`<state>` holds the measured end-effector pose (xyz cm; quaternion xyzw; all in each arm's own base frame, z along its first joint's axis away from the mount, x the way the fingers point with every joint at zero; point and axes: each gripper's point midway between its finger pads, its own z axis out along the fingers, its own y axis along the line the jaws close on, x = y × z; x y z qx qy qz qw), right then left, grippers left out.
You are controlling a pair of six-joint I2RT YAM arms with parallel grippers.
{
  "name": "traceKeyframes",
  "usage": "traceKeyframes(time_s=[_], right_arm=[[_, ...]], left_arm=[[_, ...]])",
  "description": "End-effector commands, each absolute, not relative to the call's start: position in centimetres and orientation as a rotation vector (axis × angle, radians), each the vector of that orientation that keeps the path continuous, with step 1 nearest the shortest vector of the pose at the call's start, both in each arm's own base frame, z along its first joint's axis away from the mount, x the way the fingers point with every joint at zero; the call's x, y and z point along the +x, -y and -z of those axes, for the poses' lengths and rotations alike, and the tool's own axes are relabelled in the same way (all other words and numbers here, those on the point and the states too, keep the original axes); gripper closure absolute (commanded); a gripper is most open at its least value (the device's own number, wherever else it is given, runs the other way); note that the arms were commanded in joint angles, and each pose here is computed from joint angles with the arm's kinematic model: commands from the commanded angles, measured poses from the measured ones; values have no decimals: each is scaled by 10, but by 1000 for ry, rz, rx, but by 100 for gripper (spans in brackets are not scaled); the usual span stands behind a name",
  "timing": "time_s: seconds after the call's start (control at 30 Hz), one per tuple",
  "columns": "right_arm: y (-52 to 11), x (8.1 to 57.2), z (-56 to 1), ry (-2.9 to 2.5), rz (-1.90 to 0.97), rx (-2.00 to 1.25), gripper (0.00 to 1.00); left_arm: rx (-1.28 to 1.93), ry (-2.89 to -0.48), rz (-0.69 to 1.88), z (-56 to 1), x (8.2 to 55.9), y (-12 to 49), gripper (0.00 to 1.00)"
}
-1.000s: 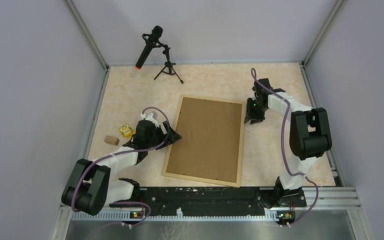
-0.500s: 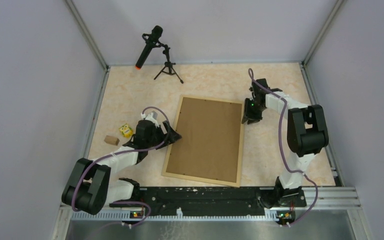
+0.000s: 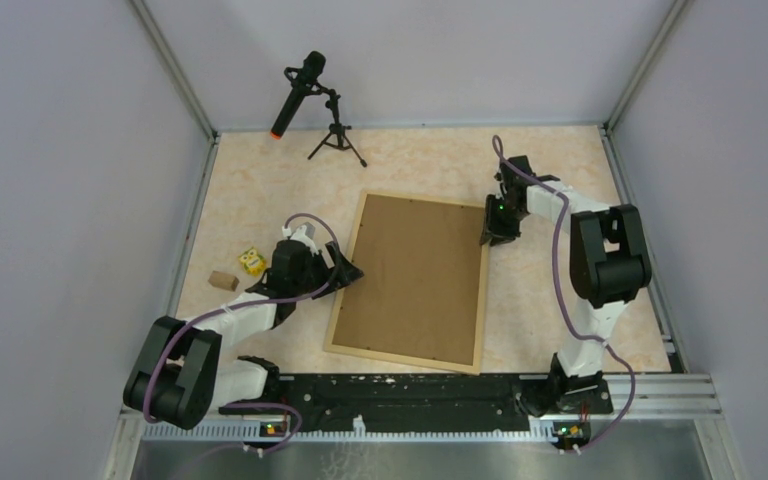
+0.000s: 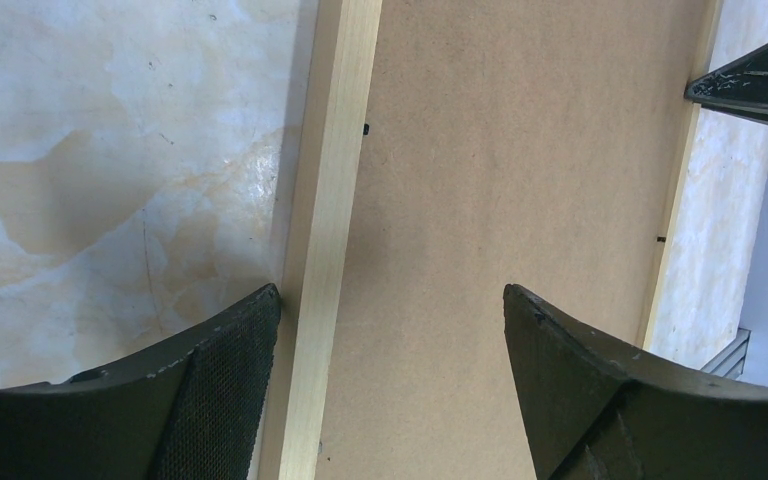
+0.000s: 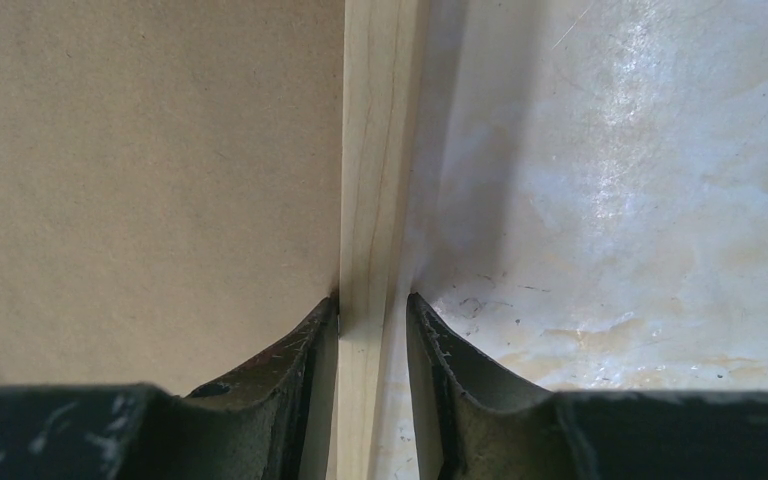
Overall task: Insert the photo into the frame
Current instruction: Install the photo frame at the center of the board.
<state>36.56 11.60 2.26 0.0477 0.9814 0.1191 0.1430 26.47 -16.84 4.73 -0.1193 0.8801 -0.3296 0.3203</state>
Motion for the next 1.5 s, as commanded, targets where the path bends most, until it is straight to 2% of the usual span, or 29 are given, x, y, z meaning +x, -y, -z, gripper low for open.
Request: traceKeyframes(time_s=[0.0, 0.4, 0.67, 0.8, 0.9, 1.0, 1.07, 1.27, 1.47], right_arm=[[-96, 356, 6, -2903, -161, 135, 70], [-112, 352, 24, -2954, -286, 132, 67], [-121, 343, 37, -2997, -309, 106, 58], [-133, 349, 16, -2952, -409, 76, 54], [-126, 365, -23, -2869, -356, 59, 53], [-115, 372, -56, -2825, -285, 68, 54], [-106, 374, -70, -2803, -236, 82, 54], [-84, 375, -78, -2758, -88, 119, 59], [-80, 375, -66, -2782, -25, 109, 73]], left_arm=[[-317, -2383, 861, -32, 251, 168, 14], [-315, -2383, 862, -32, 251, 168, 13], [-304, -2391, 868, -32, 252, 170, 13], [-302, -2391, 869, -33, 252, 170, 13], [-233, -2389, 902, -41, 252, 177, 13], [-197, -2392, 924, -45, 248, 182, 15], [-187, -2401, 937, -47, 242, 183, 20], [-132, -2417, 969, -44, 228, 192, 28], [-131, -2429, 913, -37, 230, 191, 28]])
